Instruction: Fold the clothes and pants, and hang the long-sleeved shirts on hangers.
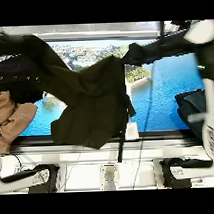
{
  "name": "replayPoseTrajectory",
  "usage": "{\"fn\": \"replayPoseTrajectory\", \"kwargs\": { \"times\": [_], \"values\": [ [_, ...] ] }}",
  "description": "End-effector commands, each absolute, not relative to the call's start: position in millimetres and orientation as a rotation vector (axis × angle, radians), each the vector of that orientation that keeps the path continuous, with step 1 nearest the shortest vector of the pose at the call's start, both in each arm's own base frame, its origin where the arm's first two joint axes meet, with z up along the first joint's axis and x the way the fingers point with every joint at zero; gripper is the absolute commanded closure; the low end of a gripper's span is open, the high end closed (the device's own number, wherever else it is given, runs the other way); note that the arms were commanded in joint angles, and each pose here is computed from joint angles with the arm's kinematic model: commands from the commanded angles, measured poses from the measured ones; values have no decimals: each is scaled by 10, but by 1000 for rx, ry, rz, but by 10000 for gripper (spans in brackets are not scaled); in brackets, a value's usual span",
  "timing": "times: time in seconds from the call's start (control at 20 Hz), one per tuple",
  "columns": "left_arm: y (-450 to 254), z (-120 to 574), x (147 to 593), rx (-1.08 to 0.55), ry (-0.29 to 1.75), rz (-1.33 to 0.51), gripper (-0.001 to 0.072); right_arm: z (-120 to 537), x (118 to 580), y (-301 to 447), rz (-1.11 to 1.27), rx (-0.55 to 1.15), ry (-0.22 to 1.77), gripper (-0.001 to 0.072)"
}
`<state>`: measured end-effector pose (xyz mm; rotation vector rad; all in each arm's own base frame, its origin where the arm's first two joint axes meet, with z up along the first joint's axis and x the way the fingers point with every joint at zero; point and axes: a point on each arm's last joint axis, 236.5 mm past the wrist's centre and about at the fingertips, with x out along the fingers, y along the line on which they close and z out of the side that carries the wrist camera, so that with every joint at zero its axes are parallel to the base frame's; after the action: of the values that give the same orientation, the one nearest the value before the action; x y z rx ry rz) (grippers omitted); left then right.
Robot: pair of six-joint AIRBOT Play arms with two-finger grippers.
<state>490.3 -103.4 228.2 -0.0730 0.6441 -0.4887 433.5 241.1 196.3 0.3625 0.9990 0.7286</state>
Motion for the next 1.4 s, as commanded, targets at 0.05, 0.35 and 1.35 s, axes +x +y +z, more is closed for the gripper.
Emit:
{"fn": "replayPoseTrajectory", "kwargs": {
  "times": [0.05, 0.35, 1.35],
  "values": [
    [-1219, 1097, 5661, -119, 740, -455, 694, 745, 5596, 1916, 491, 446, 941, 683],
    [-1586, 1166, 5166, -73, 858, -588, 695, 674, 5801, 1074, 413, 408, 903, 683],
    [-1797, -399, 2485, 118, 1393, -411, 695, -800, 3153, 735, 462, 152, 1593, 685]
  ]
}}
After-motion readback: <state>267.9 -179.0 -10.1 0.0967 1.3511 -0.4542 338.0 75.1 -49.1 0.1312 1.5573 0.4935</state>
